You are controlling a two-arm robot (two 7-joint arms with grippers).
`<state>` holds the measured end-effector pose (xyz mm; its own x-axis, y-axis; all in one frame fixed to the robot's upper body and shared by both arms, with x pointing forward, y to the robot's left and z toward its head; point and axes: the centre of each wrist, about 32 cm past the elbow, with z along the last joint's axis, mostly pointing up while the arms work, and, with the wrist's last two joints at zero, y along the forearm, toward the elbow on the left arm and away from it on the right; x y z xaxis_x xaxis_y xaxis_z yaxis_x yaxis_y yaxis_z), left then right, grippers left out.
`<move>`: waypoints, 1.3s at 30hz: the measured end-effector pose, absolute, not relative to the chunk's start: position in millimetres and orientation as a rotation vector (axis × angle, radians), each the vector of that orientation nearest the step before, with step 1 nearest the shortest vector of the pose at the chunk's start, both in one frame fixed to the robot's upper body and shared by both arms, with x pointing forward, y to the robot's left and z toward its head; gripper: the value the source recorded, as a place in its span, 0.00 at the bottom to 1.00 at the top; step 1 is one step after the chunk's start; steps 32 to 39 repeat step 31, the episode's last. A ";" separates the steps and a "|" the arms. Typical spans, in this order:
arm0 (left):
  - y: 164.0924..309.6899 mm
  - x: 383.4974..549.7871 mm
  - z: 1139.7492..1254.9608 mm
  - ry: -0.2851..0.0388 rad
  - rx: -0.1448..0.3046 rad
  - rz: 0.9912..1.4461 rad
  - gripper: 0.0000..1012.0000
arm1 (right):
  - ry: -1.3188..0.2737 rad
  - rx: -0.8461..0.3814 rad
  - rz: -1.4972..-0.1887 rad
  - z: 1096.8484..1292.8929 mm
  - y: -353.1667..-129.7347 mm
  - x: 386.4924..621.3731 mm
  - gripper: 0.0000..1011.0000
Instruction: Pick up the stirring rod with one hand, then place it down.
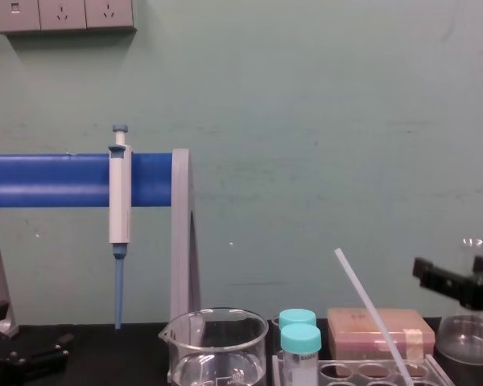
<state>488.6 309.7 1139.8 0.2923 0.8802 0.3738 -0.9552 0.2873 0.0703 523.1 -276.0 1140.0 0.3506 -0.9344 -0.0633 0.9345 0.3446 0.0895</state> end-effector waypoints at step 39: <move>309.7 488.6 1139.8 -0.285 0.305 1.248 0.99 | 0.063 0.081 -1.221 1134.9 -273.2 518.9 0.99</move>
